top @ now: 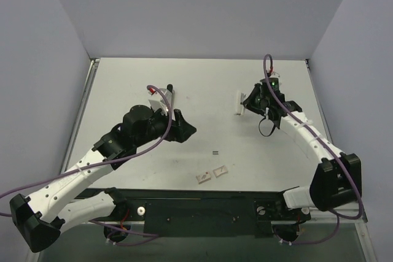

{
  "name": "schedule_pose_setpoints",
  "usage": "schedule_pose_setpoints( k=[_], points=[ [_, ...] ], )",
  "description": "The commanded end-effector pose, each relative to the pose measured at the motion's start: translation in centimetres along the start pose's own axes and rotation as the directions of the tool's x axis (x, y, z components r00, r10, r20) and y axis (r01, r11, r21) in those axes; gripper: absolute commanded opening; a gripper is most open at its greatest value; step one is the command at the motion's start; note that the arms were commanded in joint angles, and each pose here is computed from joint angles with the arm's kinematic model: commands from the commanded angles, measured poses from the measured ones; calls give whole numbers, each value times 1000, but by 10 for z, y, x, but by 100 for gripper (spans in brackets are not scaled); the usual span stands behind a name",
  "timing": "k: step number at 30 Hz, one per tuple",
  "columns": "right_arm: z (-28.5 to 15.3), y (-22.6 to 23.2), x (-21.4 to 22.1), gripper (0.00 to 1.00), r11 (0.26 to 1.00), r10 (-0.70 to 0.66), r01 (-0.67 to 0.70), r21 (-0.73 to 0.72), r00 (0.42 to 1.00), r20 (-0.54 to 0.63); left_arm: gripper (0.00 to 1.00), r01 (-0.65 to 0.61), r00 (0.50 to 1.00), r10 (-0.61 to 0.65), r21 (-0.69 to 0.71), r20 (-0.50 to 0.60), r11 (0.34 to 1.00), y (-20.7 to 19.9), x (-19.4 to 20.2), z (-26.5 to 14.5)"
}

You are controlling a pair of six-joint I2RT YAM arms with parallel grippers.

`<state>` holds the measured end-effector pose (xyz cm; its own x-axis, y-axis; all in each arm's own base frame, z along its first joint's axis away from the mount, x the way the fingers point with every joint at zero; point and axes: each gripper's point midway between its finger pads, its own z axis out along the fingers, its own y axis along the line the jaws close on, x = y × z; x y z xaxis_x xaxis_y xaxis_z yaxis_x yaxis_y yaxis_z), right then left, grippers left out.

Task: Unload the staples from the stapler

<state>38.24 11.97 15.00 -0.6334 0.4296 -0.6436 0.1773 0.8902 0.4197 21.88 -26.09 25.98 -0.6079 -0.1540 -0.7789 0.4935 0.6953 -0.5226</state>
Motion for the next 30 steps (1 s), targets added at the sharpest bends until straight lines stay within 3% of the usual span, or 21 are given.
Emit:
schedule_pose_setpoints(
  k=[1,14,30],
  points=[
    [-48,30,6,0,992,-65,72,-104,996,68,87,69,995,-77,121,68,990,-29,-18,-9],
    [-158,70,46,0,937,-170,205,-283,975,146,87,167,978,-191,234,82,958,-53,-19,-1],
    [-182,124,84,0,894,-240,280,-349,959,152,88,217,949,-274,308,154,926,-69,-32,9]
  ],
)
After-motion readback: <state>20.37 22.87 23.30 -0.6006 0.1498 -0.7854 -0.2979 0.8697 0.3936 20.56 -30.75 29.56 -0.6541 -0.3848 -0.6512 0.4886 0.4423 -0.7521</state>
